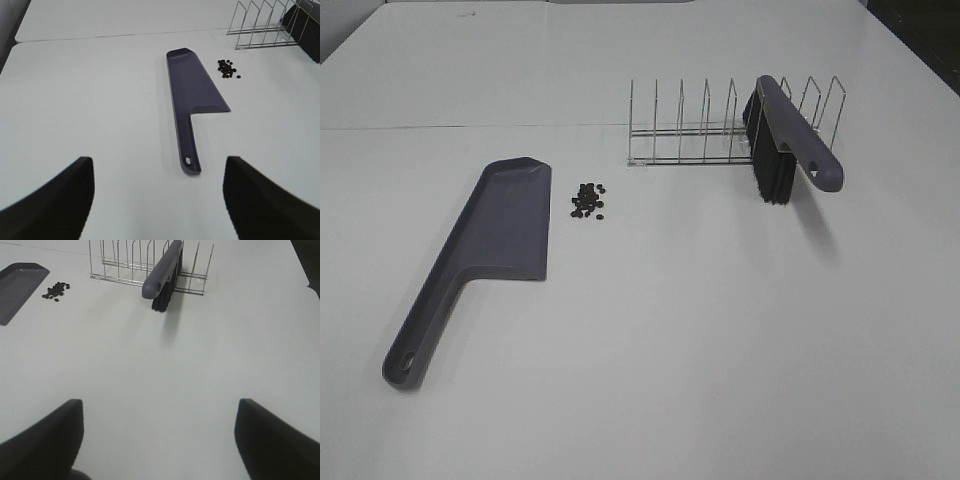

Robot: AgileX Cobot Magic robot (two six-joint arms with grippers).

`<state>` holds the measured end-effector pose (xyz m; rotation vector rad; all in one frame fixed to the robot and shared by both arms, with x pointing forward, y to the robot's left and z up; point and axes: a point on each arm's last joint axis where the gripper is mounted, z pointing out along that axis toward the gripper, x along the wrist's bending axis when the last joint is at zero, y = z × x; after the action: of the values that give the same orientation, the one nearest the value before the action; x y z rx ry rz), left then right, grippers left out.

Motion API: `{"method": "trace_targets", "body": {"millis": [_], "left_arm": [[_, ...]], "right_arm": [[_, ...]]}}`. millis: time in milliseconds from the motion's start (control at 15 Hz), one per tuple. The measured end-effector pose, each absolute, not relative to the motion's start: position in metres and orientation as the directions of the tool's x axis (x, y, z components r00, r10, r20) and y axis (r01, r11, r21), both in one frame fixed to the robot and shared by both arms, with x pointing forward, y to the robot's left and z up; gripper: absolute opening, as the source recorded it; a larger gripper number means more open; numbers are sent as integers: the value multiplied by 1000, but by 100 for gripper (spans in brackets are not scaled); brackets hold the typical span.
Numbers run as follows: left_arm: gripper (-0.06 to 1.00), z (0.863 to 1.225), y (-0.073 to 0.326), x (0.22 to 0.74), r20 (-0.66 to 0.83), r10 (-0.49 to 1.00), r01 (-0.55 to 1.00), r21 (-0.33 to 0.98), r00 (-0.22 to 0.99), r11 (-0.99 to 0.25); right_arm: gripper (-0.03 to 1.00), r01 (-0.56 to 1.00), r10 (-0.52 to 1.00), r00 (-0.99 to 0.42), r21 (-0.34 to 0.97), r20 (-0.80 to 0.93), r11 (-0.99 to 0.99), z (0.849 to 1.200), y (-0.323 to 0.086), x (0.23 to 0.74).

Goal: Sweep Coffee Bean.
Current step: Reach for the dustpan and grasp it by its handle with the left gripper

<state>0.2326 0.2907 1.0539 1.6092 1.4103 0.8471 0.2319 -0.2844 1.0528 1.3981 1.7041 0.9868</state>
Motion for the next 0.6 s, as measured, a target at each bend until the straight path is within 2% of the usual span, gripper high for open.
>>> {"method": "trace_targets", "body": {"millis": [533,600], "left_arm": [[68,1054,291,233,-27,989,444,895,147,-42],[68,1060,291,245,-32,989,474,880,142,-40]], "right_arm": [[73,442,985,-162,888,-55,123,1053,-284,232],[73,442,985,-162,888,-55,123,1053,-284,232]]}}
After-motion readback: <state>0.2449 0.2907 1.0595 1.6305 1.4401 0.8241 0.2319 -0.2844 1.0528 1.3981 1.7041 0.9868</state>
